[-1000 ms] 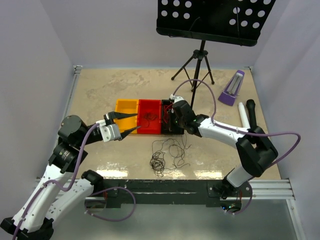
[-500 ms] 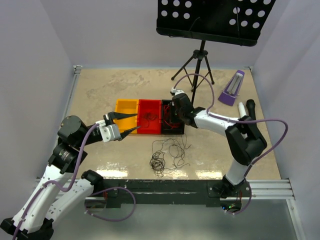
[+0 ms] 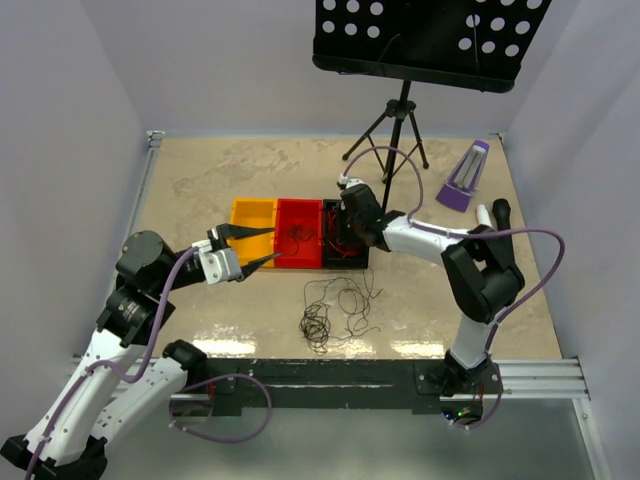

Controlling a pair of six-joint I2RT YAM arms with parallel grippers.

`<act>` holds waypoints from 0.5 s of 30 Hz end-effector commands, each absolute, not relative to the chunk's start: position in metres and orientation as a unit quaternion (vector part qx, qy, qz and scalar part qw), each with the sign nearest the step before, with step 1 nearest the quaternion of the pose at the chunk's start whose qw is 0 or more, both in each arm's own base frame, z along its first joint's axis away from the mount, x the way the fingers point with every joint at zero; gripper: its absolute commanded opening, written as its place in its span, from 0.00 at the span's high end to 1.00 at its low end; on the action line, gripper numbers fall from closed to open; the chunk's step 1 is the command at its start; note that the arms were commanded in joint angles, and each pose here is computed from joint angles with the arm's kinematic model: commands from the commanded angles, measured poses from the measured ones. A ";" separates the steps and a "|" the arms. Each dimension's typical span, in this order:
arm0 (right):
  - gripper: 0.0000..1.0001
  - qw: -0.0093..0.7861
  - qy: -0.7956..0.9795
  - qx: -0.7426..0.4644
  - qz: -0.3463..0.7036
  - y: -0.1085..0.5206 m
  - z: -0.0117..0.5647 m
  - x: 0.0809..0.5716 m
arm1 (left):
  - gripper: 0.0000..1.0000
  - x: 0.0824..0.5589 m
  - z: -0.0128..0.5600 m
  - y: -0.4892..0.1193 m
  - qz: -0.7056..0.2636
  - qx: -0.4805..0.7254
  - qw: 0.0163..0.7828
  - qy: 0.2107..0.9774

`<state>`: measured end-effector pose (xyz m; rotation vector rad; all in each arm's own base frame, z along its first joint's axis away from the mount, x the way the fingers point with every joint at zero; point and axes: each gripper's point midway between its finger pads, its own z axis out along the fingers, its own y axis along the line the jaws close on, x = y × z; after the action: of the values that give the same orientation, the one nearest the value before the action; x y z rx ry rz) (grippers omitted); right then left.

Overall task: Untangle the cables
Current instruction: Place the cable in the bin, then untie the cable.

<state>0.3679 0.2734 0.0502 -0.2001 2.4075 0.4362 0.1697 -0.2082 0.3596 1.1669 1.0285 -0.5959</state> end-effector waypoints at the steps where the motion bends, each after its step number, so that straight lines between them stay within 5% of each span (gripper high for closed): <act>1: 0.87 0.408 0.880 -0.080 0.227 0.291 0.148 0.384 | 0.51 0.169 0.356 -0.212 -0.274 0.524 0.668 0.452; 3: 0.71 0.421 0.872 -0.081 0.236 0.289 0.173 0.381 | 0.51 0.168 0.357 -0.213 -0.278 0.524 0.668 0.450; 5: 0.66 0.433 0.864 -0.077 0.244 0.286 0.193 0.376 | 0.51 0.169 0.357 -0.212 -0.277 0.524 0.668 0.450; 10: 0.66 0.443 0.860 -0.065 0.246 0.271 0.209 0.360 | 0.51 0.168 0.354 -0.214 -0.280 0.527 0.663 0.451; 15: 0.81 0.439 0.874 -0.037 0.206 0.240 0.189 0.341 | 0.51 0.167 0.357 -0.214 -0.281 0.528 0.664 0.449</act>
<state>0.3595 0.2698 0.2216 -0.1553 2.0815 0.6179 0.1703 -0.2121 0.3516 1.1858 1.0413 -0.6227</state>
